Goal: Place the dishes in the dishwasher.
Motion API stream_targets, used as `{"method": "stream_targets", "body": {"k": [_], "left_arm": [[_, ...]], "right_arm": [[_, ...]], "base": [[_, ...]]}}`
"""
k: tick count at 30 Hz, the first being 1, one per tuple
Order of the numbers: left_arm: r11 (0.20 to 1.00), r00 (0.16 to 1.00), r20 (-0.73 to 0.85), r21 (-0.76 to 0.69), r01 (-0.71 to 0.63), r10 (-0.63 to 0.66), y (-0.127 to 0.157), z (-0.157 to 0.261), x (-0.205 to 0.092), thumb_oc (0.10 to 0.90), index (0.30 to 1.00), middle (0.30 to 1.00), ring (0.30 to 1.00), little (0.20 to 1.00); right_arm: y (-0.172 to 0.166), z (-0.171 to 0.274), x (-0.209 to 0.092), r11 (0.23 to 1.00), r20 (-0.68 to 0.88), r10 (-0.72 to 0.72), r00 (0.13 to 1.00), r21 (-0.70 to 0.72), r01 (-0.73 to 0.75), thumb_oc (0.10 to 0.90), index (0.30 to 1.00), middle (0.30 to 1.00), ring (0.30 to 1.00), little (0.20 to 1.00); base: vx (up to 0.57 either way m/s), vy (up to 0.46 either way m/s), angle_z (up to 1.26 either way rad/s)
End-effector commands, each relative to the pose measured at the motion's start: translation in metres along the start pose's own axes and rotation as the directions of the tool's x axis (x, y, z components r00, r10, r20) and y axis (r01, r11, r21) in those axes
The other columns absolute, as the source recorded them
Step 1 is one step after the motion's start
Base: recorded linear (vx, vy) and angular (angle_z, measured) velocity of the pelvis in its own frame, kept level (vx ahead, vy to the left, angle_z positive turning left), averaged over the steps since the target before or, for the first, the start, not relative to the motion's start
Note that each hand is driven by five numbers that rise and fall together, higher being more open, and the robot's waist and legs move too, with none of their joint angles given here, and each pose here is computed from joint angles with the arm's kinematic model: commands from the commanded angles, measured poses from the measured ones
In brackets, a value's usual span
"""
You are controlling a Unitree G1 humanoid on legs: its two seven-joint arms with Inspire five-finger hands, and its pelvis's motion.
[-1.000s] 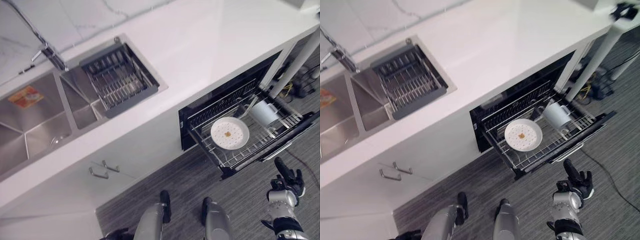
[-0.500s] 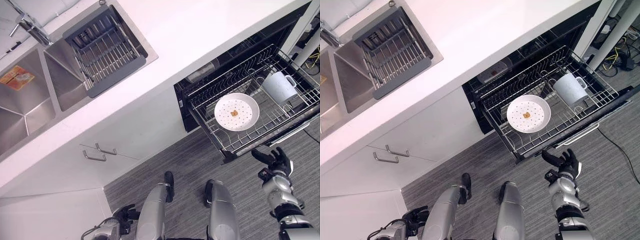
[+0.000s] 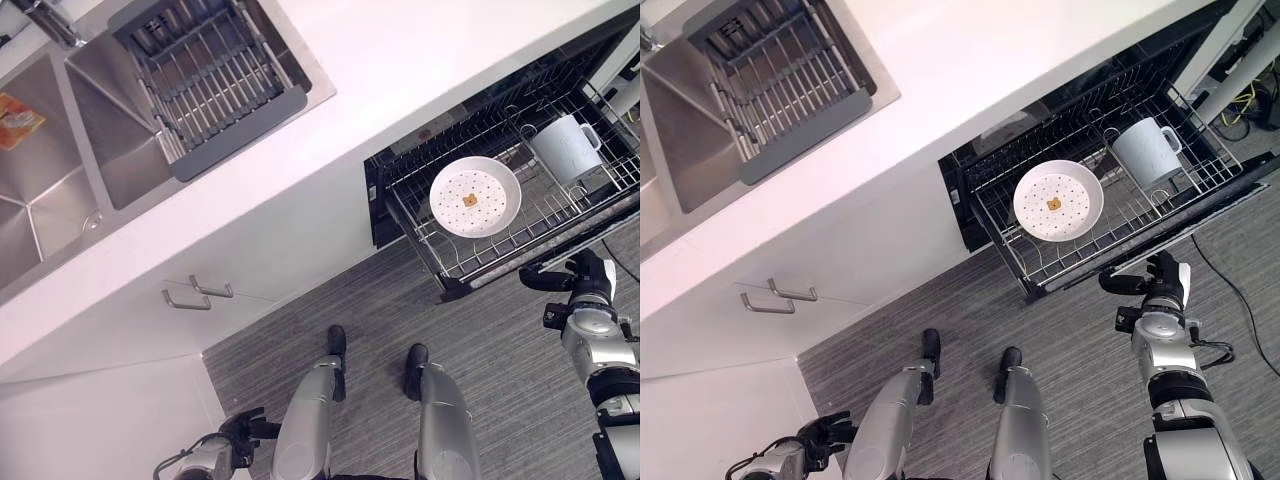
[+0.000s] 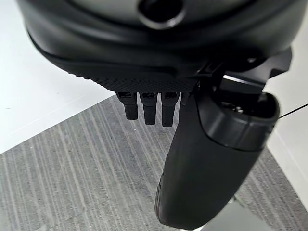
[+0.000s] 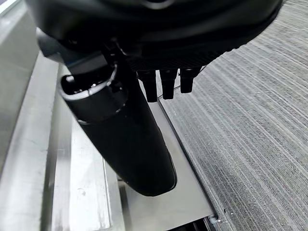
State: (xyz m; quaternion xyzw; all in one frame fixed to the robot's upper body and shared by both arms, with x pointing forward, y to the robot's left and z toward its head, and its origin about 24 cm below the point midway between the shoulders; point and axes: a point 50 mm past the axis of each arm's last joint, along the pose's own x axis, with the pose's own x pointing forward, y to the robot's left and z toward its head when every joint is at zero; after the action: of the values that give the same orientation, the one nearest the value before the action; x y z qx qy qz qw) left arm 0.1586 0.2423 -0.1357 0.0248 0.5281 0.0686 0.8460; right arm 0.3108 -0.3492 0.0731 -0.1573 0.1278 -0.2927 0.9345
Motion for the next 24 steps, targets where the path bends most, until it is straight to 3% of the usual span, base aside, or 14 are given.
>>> {"method": "stream_targets", "body": {"k": [1, 7, 14, 24], "left_arm": [[0.99, 0.99, -0.053, 0.062, -0.128, 0.131, 0.05, -0.015, -0.01, 0.8, 0.9, 0.9, 0.9, 0.9], [0.983, 0.983, -0.046, 0.064, -0.174, 0.177, 0.063, -0.008, -0.013, 0.8, 0.9, 0.9, 0.9, 0.9], [0.973, 0.971, -0.061, 0.047, -0.227, 0.229, 0.076, -0.007, -0.017, 0.8, 0.9, 0.9, 0.9, 0.9], [0.945, 0.945, -0.041, 0.051, -0.324, 0.326, 0.107, -0.002, -0.027, 0.8, 0.9, 0.9, 0.9, 0.9]], "right_arm": [[-0.018, 0.163, -0.002, 0.997, 0.56, -0.042, 0.827, -0.028, 0.069, 0.8, 0.9, 0.9, 0.9, 0.9], [-0.015, 0.2, -0.007, 0.992, 0.638, -0.022, 0.77, -0.083, 0.097, 0.8, 0.9, 0.9, 0.9, 0.9], [-0.01, 0.224, -0.009, 0.985, 0.648, 0.004, 0.762, -0.135, 0.109, 0.8, 0.9, 0.9, 0.9, 0.9], [-0.018, 0.267, -0.012, 0.994, 0.629, -0.085, 0.772, 0.001, 0.109, 0.8, 0.9, 0.9, 0.9, 0.9]], "base": [[0.0, 0.0, 0.0], [0.02, -0.017, -0.02], [0.07, -0.043, 0.12], [0.11, -0.034, 0.25]]}}
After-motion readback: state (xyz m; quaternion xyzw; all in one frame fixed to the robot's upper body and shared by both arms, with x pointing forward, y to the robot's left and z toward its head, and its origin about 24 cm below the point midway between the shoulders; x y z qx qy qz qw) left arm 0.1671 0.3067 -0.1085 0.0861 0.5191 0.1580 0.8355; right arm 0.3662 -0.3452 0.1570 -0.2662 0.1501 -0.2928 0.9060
